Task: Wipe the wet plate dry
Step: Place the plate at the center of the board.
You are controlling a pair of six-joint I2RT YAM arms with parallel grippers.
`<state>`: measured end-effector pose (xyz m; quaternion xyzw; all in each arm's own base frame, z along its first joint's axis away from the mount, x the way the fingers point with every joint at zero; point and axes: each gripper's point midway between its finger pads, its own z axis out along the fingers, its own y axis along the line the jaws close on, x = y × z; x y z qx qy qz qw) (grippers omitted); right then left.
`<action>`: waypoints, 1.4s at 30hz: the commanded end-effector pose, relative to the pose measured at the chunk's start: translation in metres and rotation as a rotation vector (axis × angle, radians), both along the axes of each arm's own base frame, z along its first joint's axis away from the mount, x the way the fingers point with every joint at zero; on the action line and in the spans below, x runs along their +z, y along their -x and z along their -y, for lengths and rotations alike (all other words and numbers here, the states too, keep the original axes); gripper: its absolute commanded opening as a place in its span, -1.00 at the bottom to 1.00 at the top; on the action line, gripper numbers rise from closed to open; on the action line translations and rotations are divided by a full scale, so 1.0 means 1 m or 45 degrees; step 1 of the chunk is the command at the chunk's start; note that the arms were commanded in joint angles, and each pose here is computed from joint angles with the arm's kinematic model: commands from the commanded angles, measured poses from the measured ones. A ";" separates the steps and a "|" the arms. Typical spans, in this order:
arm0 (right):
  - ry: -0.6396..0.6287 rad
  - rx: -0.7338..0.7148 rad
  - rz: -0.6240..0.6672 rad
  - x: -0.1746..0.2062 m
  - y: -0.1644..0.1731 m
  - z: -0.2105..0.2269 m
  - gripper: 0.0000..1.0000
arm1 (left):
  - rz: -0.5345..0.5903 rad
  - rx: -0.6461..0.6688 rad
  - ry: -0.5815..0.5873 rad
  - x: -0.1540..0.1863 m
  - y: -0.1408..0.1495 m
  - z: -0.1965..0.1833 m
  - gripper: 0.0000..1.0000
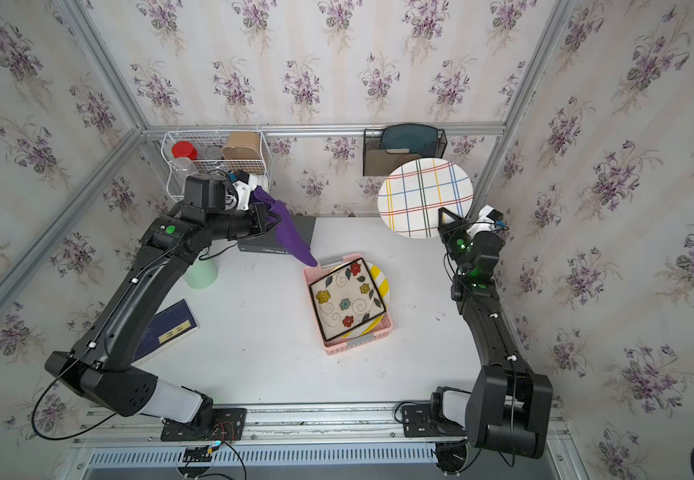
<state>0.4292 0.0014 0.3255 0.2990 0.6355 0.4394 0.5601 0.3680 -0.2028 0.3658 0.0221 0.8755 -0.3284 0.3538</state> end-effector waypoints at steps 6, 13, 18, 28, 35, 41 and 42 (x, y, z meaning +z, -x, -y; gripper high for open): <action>0.087 -0.050 -0.178 -0.060 -0.024 0.012 -1.00 | 0.006 0.088 -0.165 -0.023 -0.001 -0.023 -1.00; 0.071 -0.031 -0.369 -0.138 -0.035 0.013 -1.00 | -0.021 0.042 -0.073 -0.027 0.006 -0.011 -1.00; 0.065 -0.017 -0.452 -0.187 -0.032 0.012 -1.00 | -0.029 0.040 -0.043 -0.026 0.008 -0.008 -1.00; 0.147 -0.061 -0.783 -0.277 0.015 0.018 -0.18 | -0.052 0.031 -0.020 -0.026 0.009 -0.004 -1.00; 0.389 -0.087 -0.892 -0.257 0.032 0.036 0.74 | -0.088 0.037 -0.033 -0.035 0.009 -0.005 -1.00; 0.497 -0.054 -0.720 -0.171 0.036 0.031 0.79 | -0.158 0.085 -0.093 -0.058 0.013 -0.015 -1.00; 0.491 -0.001 -0.687 -0.160 0.038 0.021 0.77 | -0.166 0.089 -0.094 -0.061 0.013 -0.015 -1.00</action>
